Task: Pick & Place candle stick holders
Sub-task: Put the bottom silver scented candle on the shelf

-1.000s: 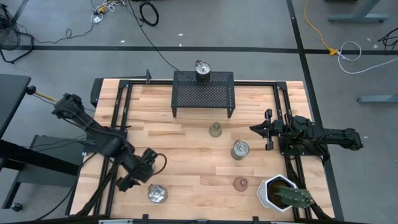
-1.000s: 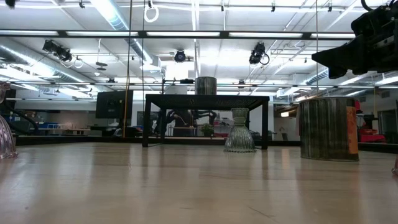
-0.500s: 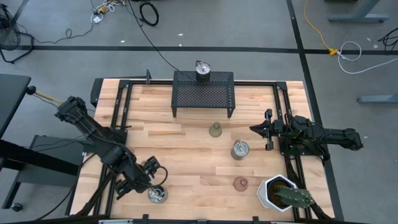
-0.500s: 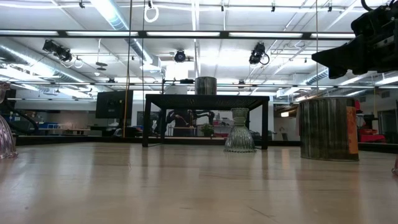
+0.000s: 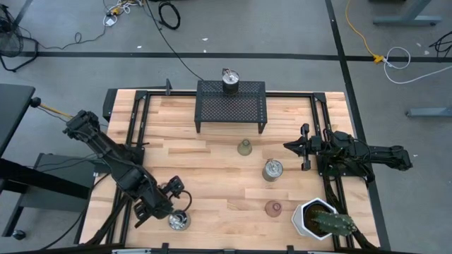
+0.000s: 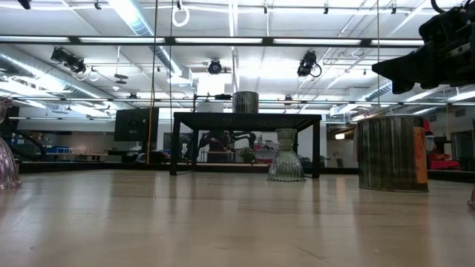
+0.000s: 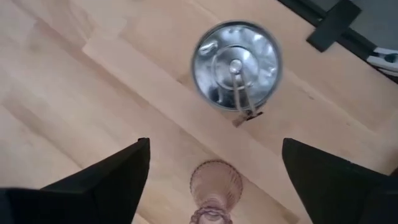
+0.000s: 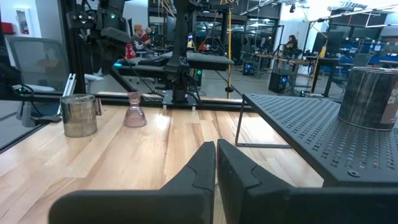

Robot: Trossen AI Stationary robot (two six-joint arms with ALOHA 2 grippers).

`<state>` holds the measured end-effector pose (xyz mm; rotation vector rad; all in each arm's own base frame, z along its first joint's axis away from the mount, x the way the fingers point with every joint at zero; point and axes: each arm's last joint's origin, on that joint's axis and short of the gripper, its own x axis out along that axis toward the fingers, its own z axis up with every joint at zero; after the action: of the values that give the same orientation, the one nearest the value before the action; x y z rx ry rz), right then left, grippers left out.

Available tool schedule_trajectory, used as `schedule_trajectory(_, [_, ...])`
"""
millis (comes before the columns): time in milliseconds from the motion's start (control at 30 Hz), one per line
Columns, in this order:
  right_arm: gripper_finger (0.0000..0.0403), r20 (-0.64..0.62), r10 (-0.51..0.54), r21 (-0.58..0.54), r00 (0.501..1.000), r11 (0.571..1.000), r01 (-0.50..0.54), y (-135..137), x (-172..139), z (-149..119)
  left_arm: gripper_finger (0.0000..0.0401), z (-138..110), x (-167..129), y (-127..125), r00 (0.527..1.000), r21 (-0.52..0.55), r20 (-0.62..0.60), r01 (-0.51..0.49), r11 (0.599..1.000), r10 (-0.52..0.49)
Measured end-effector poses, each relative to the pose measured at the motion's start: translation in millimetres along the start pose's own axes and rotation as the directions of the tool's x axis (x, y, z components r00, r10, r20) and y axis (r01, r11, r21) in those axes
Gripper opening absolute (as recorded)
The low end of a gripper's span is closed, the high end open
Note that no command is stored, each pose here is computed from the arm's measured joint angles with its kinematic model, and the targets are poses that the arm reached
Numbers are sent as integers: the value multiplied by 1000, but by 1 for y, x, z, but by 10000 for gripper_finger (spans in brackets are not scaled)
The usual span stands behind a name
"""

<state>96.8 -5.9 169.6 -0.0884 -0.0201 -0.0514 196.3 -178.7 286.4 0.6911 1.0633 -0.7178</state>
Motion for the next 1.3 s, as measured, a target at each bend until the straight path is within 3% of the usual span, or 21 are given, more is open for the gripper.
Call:
schedule_trajectory(133, [20,0,0,0,1000,1000,0,0,0,0,396,4,2,-7,1000,27,-16,18,999,-18])
schedule_trajectory(367, [20,0,0,0,1000,1000,0,0,0,0,398,23,0,-18,998,73,-44,41,996,-38])
schedule_trajectory(900, [20,0,0,0,1000,1000,0,0,0,0,399,60,18,-20,997,6,-56,46,999,-46])
schedule_trajectory(1300, [20,0,0,0,1000,1000,0,0,0,0,399,67,38,-20,994,-72,-99,30,997,-37])
